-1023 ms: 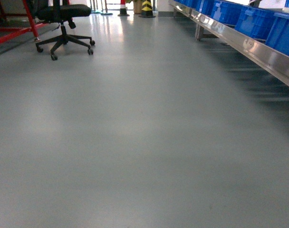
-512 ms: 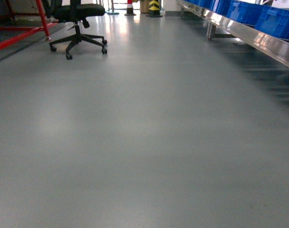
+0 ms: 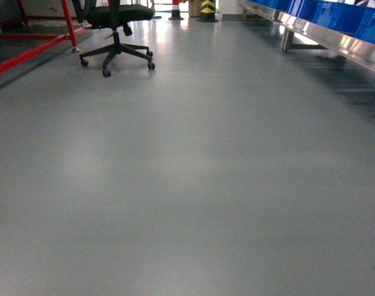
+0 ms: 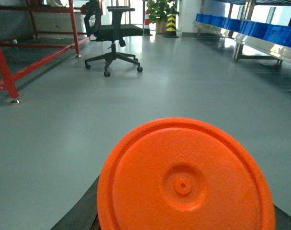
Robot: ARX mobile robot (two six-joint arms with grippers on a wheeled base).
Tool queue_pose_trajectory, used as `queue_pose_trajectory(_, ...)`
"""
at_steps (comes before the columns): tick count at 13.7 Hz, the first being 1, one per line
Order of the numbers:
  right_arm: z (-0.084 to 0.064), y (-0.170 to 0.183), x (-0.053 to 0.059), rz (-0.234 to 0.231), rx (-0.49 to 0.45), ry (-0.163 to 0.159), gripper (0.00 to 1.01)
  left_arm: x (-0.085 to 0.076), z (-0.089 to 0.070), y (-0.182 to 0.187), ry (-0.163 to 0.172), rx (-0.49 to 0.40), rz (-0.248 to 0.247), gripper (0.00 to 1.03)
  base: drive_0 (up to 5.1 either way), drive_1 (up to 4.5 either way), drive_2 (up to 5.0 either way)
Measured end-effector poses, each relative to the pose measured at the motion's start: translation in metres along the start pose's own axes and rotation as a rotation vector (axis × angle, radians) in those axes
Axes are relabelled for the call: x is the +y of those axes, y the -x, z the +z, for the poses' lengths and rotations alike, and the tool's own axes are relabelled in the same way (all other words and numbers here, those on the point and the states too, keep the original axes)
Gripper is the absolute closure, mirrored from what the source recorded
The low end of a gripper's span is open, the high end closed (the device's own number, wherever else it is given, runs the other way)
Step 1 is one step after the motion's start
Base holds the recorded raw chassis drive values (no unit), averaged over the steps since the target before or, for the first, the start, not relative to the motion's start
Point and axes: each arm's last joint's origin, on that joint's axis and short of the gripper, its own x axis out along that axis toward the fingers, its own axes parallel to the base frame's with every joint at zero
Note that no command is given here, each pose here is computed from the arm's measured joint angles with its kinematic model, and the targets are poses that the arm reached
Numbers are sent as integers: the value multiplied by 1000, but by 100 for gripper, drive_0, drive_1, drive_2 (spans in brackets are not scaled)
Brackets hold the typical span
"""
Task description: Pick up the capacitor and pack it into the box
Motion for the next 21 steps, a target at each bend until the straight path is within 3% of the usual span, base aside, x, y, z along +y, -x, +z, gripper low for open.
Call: queue_pose_trajectory(21, 0, 0, 0, -1, 1, 0, 3, 0, 0, 0, 0, -2, 0, 59, -497, 248, 248)
